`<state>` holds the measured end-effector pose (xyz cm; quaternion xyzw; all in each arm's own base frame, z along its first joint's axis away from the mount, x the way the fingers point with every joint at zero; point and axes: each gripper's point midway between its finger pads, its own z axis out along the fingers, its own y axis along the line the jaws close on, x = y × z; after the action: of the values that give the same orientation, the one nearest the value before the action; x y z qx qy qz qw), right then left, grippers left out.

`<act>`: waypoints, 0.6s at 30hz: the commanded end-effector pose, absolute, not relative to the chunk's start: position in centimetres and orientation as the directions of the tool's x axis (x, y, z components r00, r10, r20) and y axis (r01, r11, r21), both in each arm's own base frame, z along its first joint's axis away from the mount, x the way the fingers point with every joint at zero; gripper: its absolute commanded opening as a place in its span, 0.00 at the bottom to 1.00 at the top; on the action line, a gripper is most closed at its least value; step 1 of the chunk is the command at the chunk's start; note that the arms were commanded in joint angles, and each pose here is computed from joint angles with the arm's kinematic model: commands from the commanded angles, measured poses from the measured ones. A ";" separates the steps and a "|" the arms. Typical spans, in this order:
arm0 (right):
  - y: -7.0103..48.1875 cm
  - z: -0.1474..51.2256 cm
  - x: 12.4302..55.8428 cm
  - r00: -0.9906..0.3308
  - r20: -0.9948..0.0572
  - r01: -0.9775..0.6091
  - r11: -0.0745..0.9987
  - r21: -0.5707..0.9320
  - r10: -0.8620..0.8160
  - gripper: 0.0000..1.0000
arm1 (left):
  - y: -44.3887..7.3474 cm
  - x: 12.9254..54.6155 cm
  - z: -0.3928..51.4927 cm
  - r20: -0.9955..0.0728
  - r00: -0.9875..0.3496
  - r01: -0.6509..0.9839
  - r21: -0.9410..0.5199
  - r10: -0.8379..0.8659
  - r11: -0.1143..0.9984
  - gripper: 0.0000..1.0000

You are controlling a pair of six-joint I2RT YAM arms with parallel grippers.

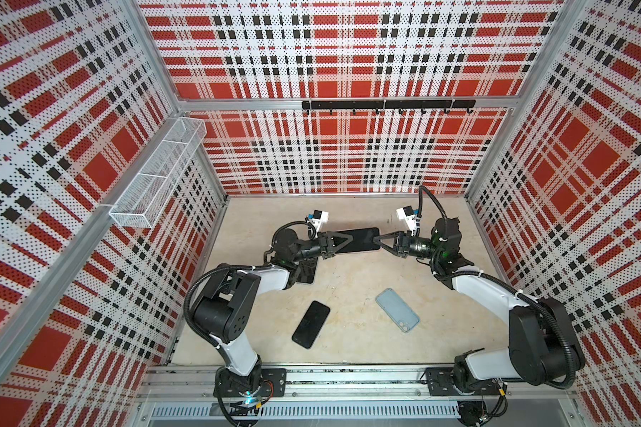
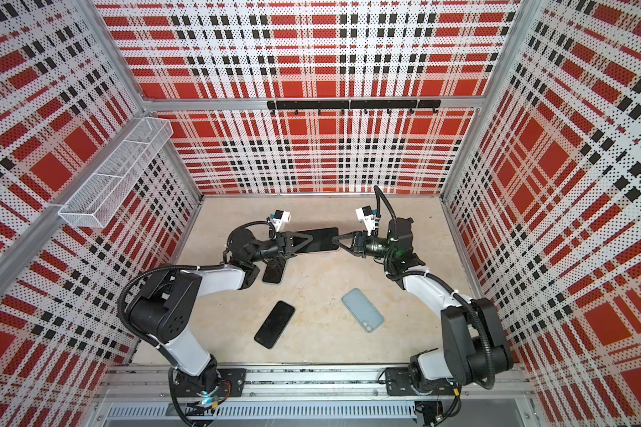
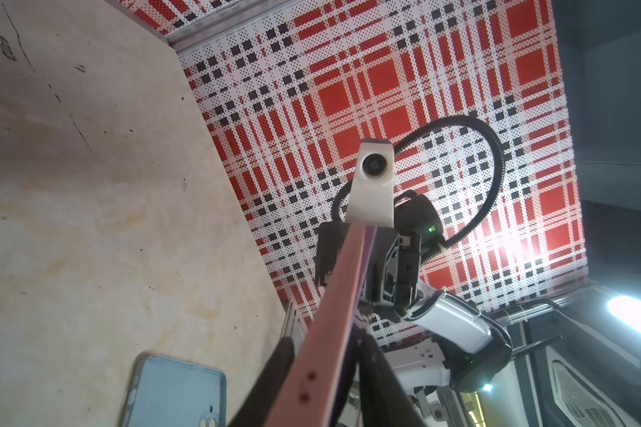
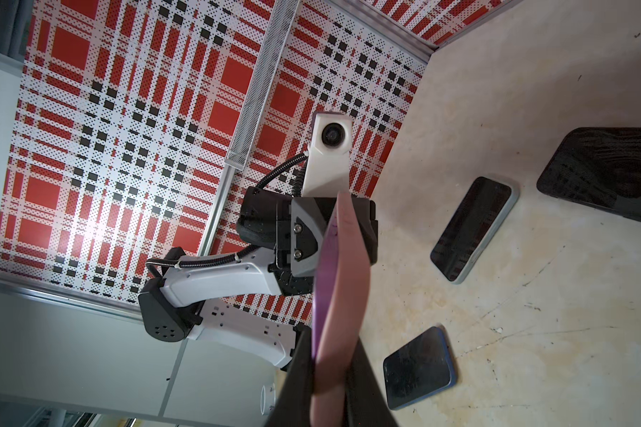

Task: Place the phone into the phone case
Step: 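Hold the cased phone up between both grippers and tilt it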

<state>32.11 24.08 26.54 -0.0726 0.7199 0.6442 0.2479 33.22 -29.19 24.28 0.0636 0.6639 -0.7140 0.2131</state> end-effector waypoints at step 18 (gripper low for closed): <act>22.3 30.0 34.2 -0.784 -0.526 -0.522 0.106 0.846 0.330 0.35 | -31.2 31.4 25.7 -0.390 -0.901 0.412 -0.907 -0.189 -0.091 0.07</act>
<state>33.65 22.52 27.26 -0.0446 0.7048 0.6524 0.2751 31.79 -30.84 25.49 0.0816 0.6493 -0.7244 0.2166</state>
